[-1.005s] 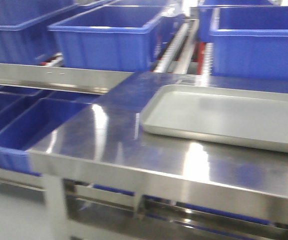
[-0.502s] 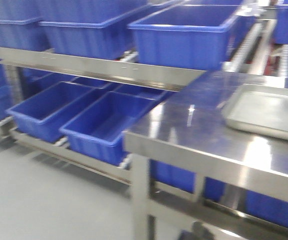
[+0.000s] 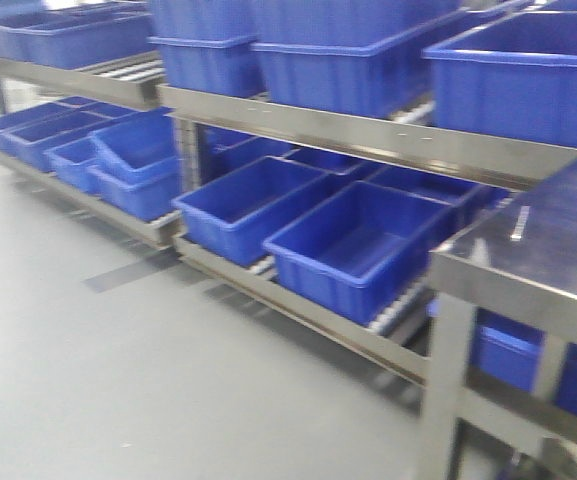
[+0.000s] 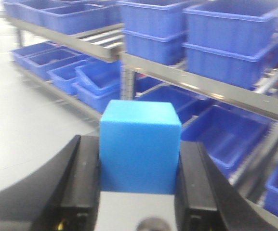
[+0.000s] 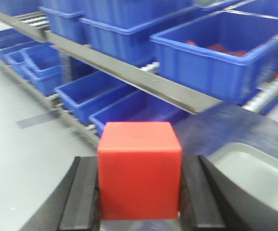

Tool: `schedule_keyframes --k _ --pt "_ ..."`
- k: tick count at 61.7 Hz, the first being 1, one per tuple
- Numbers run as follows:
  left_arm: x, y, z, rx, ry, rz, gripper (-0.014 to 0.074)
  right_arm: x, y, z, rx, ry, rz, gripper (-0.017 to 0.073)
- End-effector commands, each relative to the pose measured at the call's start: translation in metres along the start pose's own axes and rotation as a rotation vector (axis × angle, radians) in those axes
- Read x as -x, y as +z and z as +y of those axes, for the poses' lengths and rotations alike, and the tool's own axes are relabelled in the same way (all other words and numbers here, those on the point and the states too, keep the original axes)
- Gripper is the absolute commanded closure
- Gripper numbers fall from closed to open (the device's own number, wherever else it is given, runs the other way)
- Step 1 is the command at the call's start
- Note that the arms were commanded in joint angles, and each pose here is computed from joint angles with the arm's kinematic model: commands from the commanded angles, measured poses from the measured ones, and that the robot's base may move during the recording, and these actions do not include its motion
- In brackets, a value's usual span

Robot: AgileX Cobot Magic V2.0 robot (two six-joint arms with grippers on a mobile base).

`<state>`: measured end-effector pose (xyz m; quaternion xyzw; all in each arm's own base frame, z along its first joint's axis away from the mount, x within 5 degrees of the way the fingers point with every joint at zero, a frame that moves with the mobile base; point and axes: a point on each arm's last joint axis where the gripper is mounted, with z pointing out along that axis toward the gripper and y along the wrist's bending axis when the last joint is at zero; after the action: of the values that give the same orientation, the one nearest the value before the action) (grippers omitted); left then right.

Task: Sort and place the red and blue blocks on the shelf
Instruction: 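Back the base away from the table, turning toward the aisle, then drive the base down the aisle carrying both cubes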

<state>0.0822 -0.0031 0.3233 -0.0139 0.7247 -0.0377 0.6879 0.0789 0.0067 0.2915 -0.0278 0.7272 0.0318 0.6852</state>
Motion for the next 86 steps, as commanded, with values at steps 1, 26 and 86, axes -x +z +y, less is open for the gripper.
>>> schedule_keyframes --k 1,26,86 --pt "0.0177 -0.0005 -0.0006 -0.001 -0.013 -0.112 0.047 0.0167 -0.0008 -0.0005 -0.008 -0.012 -0.106 0.0438" --pt "0.0177 -0.0005 -0.0006 -0.001 -0.013 -0.112 0.047 0.0167 -0.0008 -0.0005 -0.008 -0.012 -0.106 0.0438" --pt "0.0177 -0.0005 -0.0006 -0.001 -0.013 -0.112 0.047 0.0167 -0.0008 -0.0005 -0.008 -0.012 -0.106 0.0438"
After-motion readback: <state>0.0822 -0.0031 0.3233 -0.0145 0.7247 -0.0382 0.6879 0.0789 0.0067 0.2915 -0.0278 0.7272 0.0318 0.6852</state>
